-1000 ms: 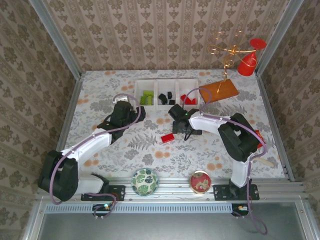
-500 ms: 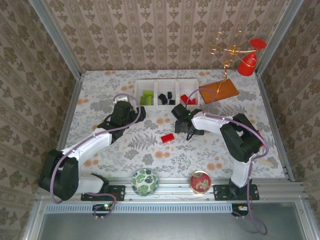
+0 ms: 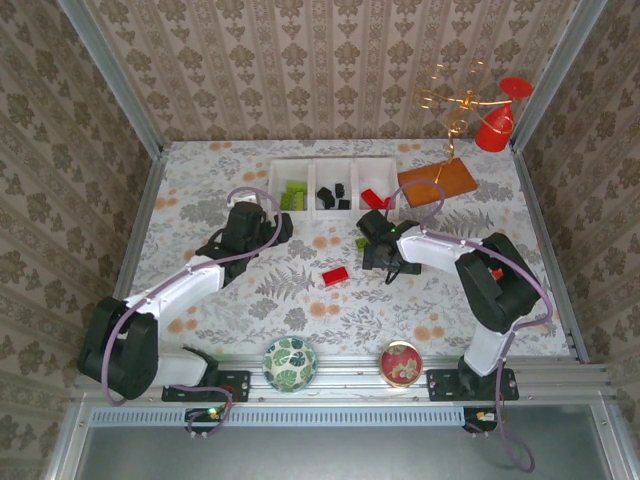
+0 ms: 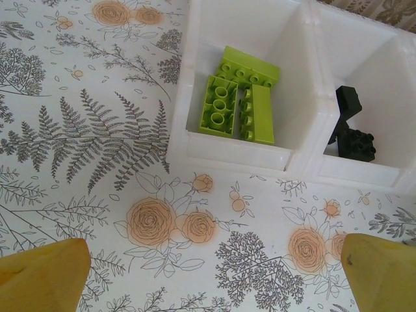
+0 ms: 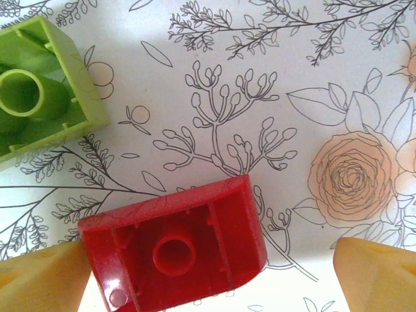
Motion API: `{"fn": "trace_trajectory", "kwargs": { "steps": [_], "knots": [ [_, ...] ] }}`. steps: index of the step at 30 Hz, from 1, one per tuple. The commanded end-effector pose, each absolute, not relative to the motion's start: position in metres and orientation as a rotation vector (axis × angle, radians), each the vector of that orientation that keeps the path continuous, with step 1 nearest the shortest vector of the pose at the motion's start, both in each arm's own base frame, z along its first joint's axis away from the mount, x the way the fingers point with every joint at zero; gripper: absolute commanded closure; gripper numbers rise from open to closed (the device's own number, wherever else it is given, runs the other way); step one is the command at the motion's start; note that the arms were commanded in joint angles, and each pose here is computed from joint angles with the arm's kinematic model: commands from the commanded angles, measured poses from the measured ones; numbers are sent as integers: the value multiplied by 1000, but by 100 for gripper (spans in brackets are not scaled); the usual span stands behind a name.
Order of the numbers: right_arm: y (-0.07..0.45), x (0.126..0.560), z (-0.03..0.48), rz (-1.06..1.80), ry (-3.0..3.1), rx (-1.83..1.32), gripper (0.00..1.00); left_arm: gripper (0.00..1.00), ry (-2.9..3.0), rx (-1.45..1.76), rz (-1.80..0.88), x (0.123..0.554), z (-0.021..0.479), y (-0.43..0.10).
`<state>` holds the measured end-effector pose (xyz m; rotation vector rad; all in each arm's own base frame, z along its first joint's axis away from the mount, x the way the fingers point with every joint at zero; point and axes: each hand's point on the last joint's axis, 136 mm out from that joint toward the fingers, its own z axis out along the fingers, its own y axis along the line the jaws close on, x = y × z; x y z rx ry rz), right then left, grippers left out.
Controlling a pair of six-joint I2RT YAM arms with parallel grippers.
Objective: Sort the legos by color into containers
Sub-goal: Pick up the lego from the center of the table.
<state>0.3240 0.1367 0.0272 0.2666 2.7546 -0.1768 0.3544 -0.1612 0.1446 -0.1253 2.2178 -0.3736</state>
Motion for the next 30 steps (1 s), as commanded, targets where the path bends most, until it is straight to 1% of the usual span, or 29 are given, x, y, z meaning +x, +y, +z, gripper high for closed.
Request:
{"fn": "trace_trajectory", "kwargs": {
  "steps": [1,10,21,30],
  "knots": [
    [129,319,35,-201,2748,291,3,0,2213,-153,-394,359,145,-162],
    [138,329,35,-151,2732,328,3,0,2213,-154,-396,359,144,-161],
    [134,344,30,-208,2689,404,0,0,2218,-154,-402,358,143,-162],
    [121,345,36,-258,2638,485,0,0,2220,-155,-409,359,142,-162]
  ]
}}
